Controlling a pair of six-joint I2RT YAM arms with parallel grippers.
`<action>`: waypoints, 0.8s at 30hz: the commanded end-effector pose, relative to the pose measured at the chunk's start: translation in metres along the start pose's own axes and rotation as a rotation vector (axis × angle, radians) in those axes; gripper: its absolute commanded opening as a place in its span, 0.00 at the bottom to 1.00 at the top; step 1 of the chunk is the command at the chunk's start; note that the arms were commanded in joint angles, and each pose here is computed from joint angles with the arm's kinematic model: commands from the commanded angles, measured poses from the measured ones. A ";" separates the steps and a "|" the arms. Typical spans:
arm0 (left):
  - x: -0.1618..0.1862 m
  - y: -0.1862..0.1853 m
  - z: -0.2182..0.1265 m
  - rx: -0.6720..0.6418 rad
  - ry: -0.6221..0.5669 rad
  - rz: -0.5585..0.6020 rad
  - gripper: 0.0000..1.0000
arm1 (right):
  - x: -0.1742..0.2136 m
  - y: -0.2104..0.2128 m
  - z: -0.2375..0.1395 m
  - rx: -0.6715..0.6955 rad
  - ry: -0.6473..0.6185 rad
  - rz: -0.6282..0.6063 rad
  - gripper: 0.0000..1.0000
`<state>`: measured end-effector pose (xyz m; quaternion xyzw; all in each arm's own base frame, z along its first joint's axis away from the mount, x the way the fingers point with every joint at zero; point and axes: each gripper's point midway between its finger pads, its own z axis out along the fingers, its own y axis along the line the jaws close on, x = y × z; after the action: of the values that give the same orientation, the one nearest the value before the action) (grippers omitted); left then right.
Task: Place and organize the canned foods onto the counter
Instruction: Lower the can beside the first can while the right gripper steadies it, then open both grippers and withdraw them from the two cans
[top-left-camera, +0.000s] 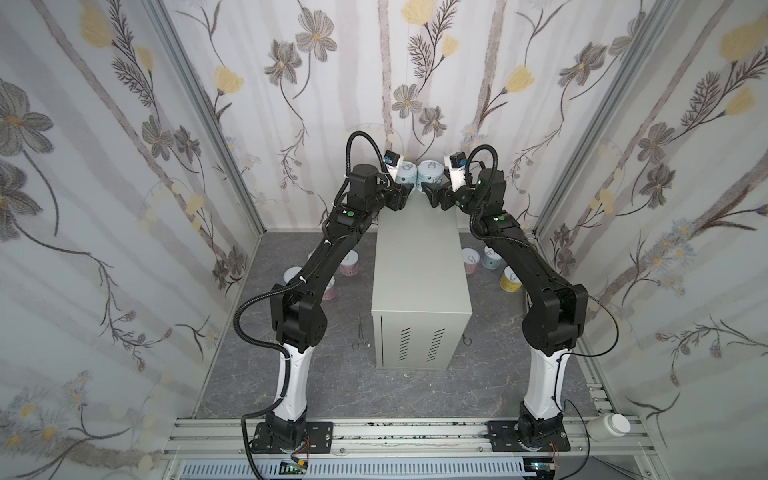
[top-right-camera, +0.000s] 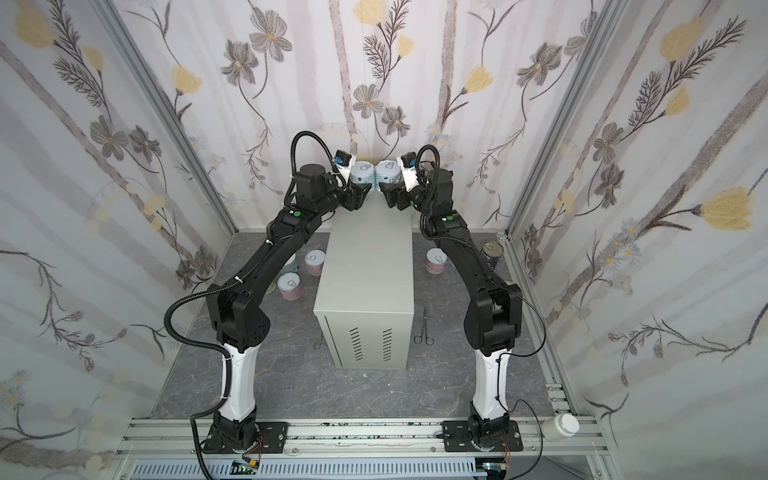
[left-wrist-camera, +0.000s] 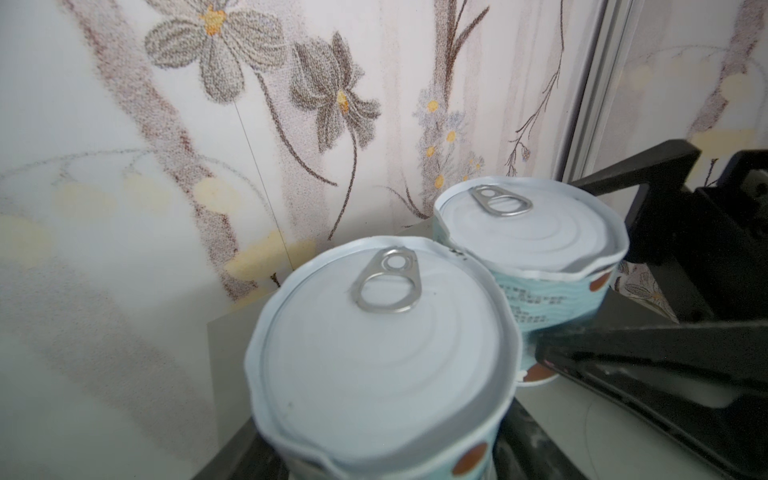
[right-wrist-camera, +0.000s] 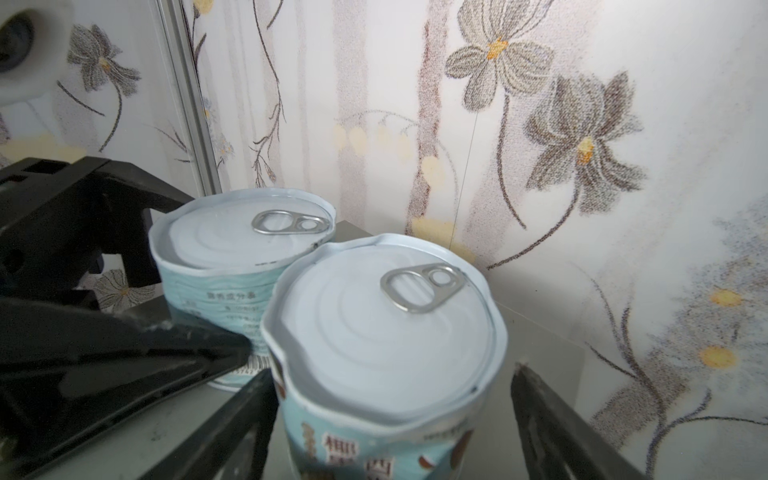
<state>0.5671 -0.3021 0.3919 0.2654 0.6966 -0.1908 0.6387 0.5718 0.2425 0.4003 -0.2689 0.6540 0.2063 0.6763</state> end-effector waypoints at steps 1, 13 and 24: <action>0.012 -0.006 -0.001 0.026 0.055 -0.005 0.70 | -0.005 0.003 0.002 -0.013 -0.023 -0.016 0.87; 0.014 -0.005 -0.001 0.023 0.064 -0.008 0.74 | -0.005 0.007 0.005 -0.028 -0.022 -0.017 0.86; 0.009 -0.004 -0.006 0.013 0.066 -0.008 0.78 | -0.007 0.006 0.004 -0.023 -0.025 -0.020 0.84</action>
<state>0.5639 -0.3021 0.3902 0.2633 0.7039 -0.1965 0.6298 0.5727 0.2482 0.4003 -0.2704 0.6520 0.2124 0.6757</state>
